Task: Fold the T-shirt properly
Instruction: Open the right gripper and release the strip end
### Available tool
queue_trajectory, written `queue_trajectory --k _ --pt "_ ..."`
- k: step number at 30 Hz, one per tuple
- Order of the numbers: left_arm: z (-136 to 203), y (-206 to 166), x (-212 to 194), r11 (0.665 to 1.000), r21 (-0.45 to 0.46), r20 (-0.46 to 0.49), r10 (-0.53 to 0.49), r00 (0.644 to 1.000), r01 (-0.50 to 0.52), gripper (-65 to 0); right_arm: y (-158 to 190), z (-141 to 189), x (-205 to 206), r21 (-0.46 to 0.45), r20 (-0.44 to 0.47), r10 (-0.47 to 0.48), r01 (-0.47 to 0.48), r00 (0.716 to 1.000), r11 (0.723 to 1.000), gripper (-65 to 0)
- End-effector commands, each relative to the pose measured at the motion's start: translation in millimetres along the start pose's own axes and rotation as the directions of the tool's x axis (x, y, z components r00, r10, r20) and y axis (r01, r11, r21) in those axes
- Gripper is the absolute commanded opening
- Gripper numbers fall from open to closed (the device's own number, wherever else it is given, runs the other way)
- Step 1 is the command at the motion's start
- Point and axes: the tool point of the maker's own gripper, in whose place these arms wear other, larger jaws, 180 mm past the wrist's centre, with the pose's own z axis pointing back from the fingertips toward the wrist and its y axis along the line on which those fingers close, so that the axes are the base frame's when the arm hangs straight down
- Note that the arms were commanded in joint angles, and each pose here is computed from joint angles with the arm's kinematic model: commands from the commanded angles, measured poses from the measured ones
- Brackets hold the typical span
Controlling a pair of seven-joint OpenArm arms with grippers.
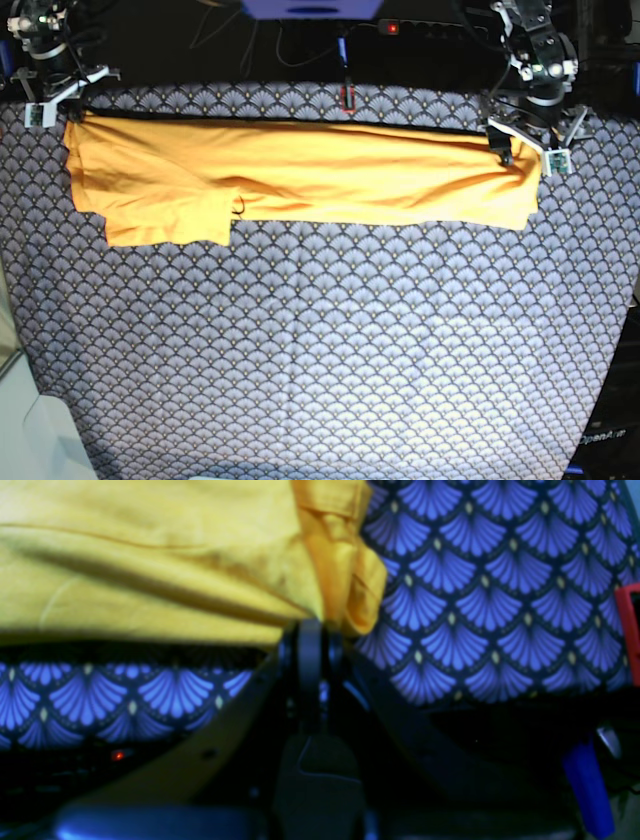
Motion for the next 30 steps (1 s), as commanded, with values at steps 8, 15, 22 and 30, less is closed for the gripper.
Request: queue_trajectory --k 8,15,22,30 --pt "15 7 49 0.999 0.026 0.141 -0.025 0.99 0.022 -11.8 -8 4 9 -0.021 0.031 0.01 -0.009 0.999 1.0 -65.0" --pt "14 7 48 0.999 0.025 0.137 -0.023 0.99 0.02 -11.8 -8 4 8 -0.021 0.028 0.01 -0.009 1.0 1.0 -65.0" --pt "14 7 49 0.999 0.026 0.14 -0.025 0.99 0.022 -11.8 -8 3 -4 -0.018 -0.054 0.016 -0.017 0.998 1.0 -54.3" --pt "14 8 51 0.999 0.027 0.145 -0.026 0.989 0.022 -11.8 -11 4 -3 -0.025 -0.055 0.02 -0.021 0.998 0.999 -35.9"
